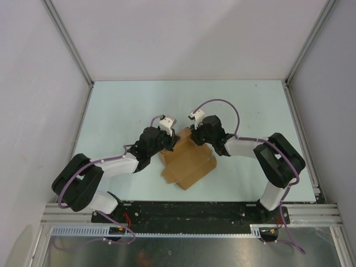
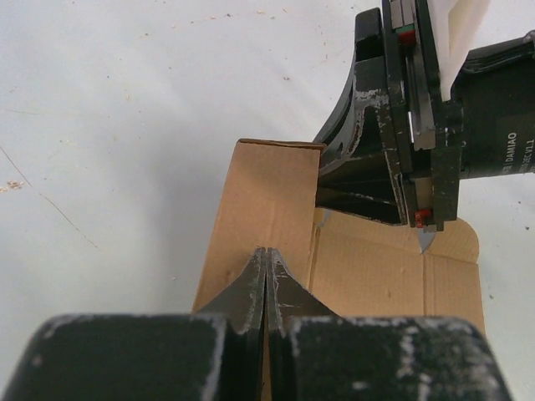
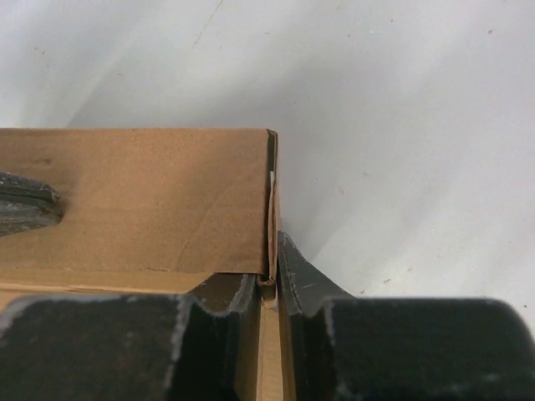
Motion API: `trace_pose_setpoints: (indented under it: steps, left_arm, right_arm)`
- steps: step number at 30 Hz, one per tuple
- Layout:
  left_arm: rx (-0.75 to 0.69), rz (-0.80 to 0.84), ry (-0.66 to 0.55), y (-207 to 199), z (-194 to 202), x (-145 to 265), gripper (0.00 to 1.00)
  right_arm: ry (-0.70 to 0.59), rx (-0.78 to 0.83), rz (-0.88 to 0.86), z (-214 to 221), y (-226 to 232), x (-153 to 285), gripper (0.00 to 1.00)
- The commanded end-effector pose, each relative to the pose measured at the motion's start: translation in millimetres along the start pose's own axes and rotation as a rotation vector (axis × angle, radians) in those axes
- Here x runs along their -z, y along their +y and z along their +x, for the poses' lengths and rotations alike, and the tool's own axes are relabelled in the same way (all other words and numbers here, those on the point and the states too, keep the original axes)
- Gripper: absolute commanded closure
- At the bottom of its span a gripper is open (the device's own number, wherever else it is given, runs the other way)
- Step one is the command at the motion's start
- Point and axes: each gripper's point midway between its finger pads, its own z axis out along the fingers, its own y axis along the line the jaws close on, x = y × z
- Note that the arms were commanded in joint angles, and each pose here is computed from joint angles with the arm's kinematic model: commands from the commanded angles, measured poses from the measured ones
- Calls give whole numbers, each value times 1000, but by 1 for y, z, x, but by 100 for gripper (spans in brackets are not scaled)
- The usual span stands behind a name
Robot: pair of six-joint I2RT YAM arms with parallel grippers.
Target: Fold the paper box
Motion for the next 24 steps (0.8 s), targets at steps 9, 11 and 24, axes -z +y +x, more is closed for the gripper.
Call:
trace_pose_setpoints:
  steps: [9, 11, 24]
  left_arm:
    - [-3, 41, -19, -7, -14, 1, 99]
    - [-1, 46, -12, -7, -12, 1, 99]
    - [0, 49, -2, -8, -10, -2, 99]
  right_arm:
    - [-147, -23, 64, -12, 5, 2, 90]
    - [-148, -18, 62, -10, 6, 2, 91]
    - [-146, 64, 127, -7, 7, 1, 95]
